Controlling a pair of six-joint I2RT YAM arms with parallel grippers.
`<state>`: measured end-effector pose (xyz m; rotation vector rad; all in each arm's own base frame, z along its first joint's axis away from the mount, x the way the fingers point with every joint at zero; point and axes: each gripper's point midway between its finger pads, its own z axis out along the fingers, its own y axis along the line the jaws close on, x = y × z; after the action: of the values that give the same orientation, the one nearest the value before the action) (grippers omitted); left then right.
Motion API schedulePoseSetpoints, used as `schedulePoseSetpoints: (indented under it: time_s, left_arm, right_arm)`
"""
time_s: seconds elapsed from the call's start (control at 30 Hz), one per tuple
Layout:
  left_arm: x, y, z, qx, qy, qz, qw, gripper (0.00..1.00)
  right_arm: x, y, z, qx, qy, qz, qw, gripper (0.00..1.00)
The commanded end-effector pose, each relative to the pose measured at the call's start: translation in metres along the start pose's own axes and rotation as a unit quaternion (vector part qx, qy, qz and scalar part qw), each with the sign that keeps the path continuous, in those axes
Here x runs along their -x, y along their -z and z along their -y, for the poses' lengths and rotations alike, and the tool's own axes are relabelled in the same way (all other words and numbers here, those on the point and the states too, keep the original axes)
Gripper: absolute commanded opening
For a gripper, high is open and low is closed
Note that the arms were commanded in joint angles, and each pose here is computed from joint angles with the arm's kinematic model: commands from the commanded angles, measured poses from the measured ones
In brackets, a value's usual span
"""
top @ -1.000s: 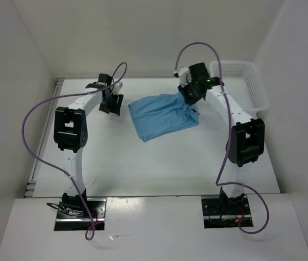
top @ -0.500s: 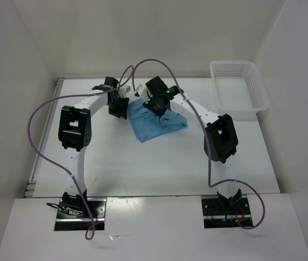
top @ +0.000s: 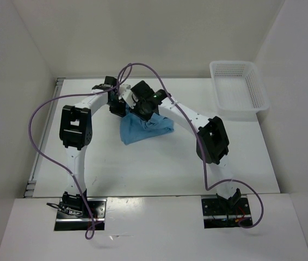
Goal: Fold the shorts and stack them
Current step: Fold the shorts
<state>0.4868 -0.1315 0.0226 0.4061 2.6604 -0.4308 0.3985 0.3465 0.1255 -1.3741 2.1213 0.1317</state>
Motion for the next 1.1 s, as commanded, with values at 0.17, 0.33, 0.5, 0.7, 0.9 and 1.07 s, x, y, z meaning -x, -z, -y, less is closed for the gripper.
schedulePoseSetpoints:
  time_s: [0.17,0.33,0.5,0.7,0.9,1.07]
  left_arm:
    - [-0.021,-0.024,-0.004,0.002,0.004,-0.039,0.999,0.19]
    - [-0.008,-0.006,-0.031,0.091,-0.004,-0.021,0.996,0.44]
    - [0.002,0.038,-0.084,0.197,0.018,0.008,0.98,0.64]
    - [0.018,0.099,-0.121,0.259,0.047,0.057,0.963,0.79]
    - [0.058,0.15,-0.066,0.189,0.02,0.113,0.975,0.8]
    - [0.037,0.153,0.052,-0.015,-0.026,0.071,0.997,0.73]
  right_arm:
    - [0.059,0.01,-0.028,0.083,0.005,0.088,0.993,0.42]
    - [0.08,0.018,-0.046,0.134,0.017,0.118,0.984,0.61]
    - [0.085,0.022,-0.054,0.157,0.018,0.127,0.979,0.64]
    - [0.088,0.04,-0.021,0.079,-0.006,0.134,0.988,0.64]
    - [0.056,0.062,0.035,-0.019,-0.05,0.122,0.991,0.64]
    - [-0.033,0.057,0.075,-0.037,-0.117,0.06,0.991,0.64]
